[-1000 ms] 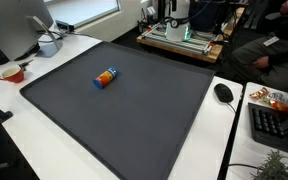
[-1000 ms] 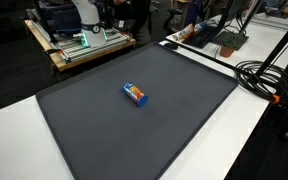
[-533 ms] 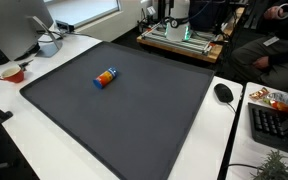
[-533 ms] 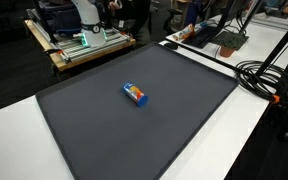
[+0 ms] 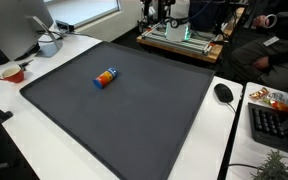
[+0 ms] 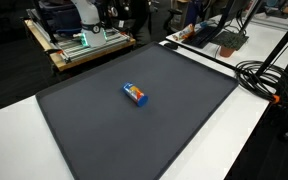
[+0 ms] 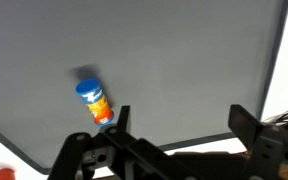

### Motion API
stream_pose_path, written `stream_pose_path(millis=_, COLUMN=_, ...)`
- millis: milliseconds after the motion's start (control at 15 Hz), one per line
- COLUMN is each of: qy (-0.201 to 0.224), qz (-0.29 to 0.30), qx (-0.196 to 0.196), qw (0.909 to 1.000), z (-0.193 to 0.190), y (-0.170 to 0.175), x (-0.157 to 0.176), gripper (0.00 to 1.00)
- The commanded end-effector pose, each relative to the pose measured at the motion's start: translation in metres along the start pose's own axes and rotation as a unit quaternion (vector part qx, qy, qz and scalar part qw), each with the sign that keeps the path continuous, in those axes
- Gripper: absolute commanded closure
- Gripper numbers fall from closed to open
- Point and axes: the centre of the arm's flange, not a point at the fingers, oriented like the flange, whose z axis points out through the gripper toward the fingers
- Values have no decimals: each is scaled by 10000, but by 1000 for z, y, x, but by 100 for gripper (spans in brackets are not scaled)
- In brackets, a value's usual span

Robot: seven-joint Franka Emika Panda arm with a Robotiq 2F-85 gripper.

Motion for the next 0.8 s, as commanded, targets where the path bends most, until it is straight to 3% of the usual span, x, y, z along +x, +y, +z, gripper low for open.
stream_pose_path(millis=0, qy=343, qz=74, qx=-111, qw=9993, z=44, y=27, x=5, gripper=0)
stream_pose_path(millis=67, qy=295, qz=132, qx=-125, qw=9994, z=47, y=30, x=7, gripper=0)
stream_pose_path(millis=133, qy=238, qz=75, qx=-55, qw=9997, z=24, y=16, x=16, gripper=0)
stream_pose_path(millis=733, qy=247, qz=389, qx=-18, qw=9989, z=57, y=33, x=27, gripper=0)
